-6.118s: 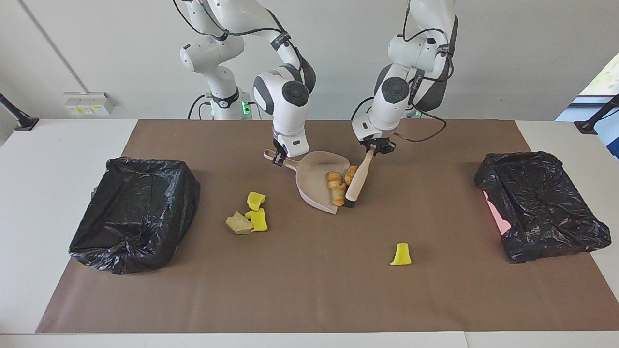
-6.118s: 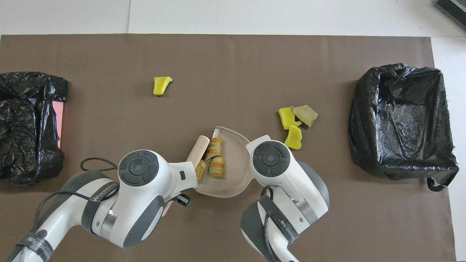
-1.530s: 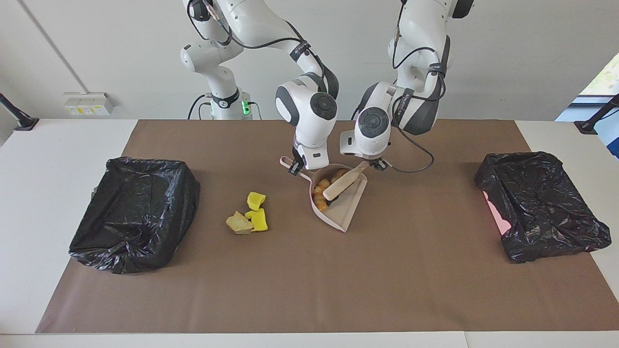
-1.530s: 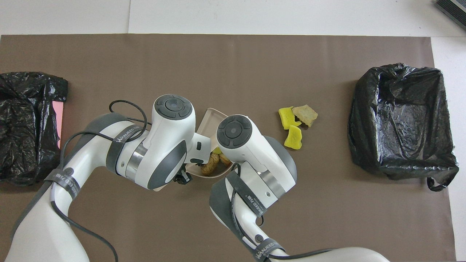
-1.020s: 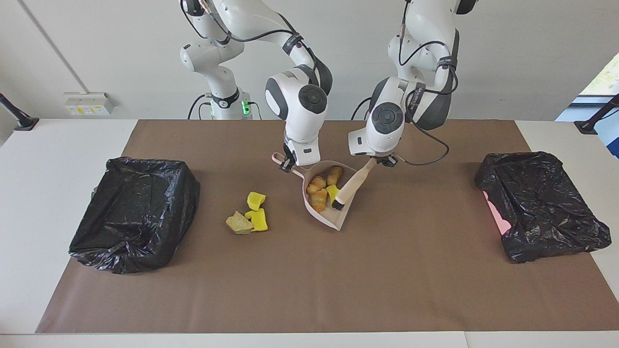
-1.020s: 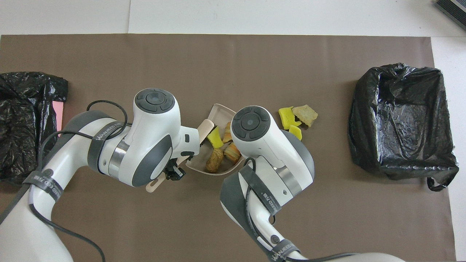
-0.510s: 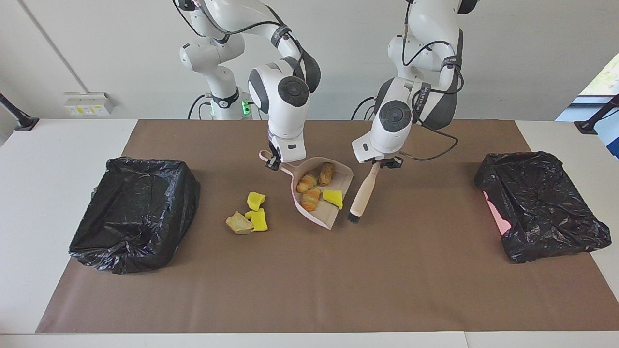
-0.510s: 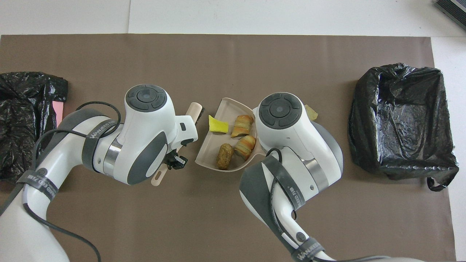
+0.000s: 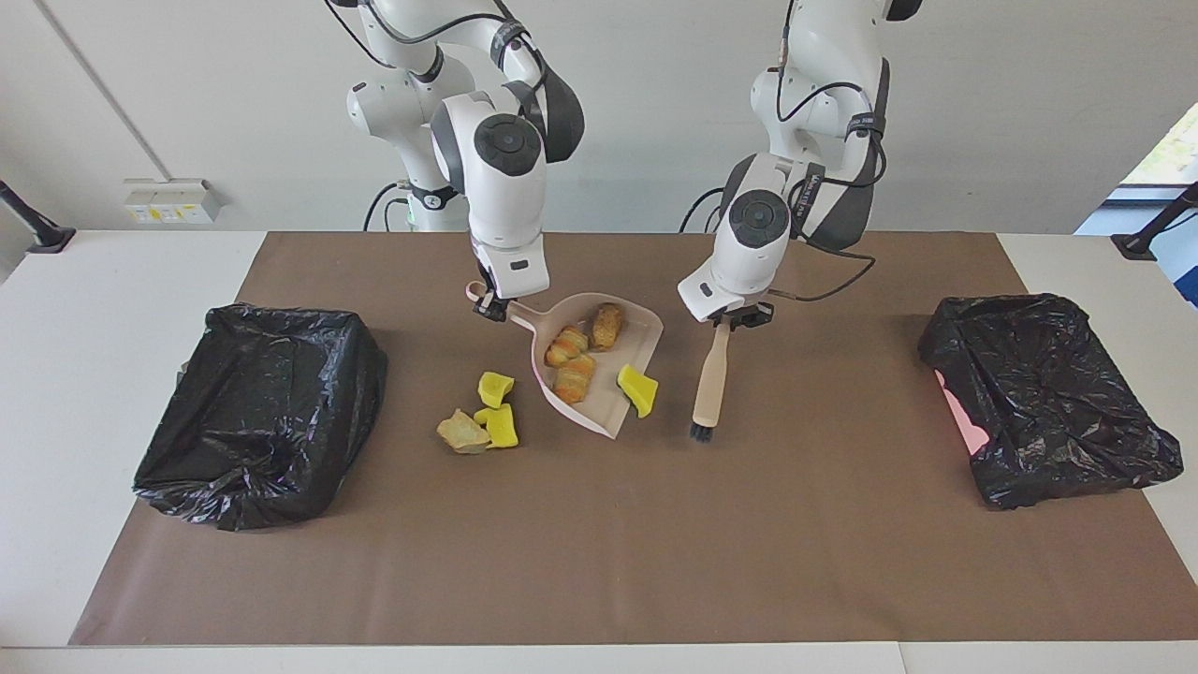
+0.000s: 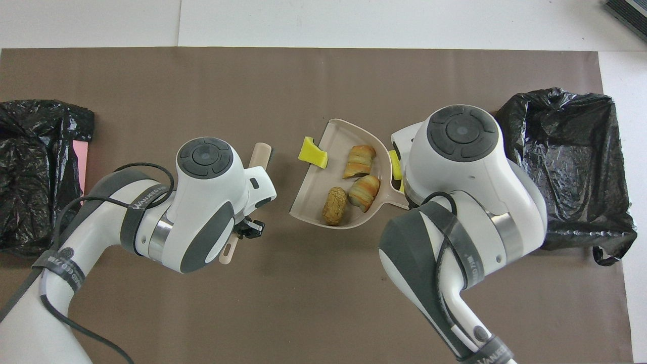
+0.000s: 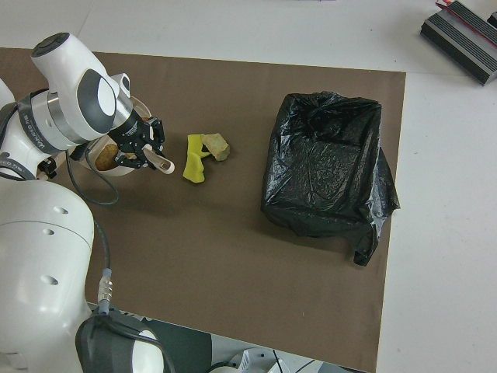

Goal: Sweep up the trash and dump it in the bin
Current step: 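Lift the dustpan with the right gripper toward the nearest black bag, then tip the dustpan with the right gripper while the left gripper drops the brush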

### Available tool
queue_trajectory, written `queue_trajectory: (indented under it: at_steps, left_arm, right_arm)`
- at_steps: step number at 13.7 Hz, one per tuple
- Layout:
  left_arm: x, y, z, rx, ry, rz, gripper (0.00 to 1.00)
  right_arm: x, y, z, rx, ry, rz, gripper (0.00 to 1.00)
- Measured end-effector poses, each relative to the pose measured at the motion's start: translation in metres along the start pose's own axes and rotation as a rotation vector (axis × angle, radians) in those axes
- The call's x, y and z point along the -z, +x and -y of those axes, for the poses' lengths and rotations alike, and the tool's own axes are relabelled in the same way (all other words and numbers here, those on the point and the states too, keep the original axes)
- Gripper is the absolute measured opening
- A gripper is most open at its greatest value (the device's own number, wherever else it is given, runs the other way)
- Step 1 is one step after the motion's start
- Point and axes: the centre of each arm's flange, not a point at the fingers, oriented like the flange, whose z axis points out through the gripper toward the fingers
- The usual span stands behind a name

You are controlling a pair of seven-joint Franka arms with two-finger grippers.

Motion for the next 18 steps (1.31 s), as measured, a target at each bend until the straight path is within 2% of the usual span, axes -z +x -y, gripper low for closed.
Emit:
queue_trajectory:
  at_steps: [3,6,8,11,15,18]
  left_arm:
    - [-0.005,-0.01,-0.001,0.003,0.002,0.012,0.26]
    - [-0.017,-0.034,-0.038,0.008,0.006,0.041,0.26]
    - [-0.026,-0.065,-0.088,0.038,-0.031,0.073,0.26]
    - [-0.028,-0.11,-0.152,0.069,-0.074,0.101,0.26]
    - [-0.03,-0.15,-0.218,0.169,-0.116,0.117,0.26]
    - [-0.037,-0.168,-0.251,0.232,-0.131,0.097,0.26]
  right_arm:
    - [0.021,-0.028,-0.016,-0.029,-0.02,-0.036,0.32]
    - [0.049,-0.085,-0.053,-0.052,-0.062,-0.098,0.32]
    - [0.062,-0.137,-0.081,-0.071,-0.075,-0.138,0.32]
    - [0.057,-0.224,-0.125,-0.102,-0.032,-0.237,0.32]
    - [0.039,-0.355,-0.166,-0.167,-0.048,-0.259,0.32]
    - [0.029,-0.436,-0.179,-0.169,-0.074,-0.25,0.32]
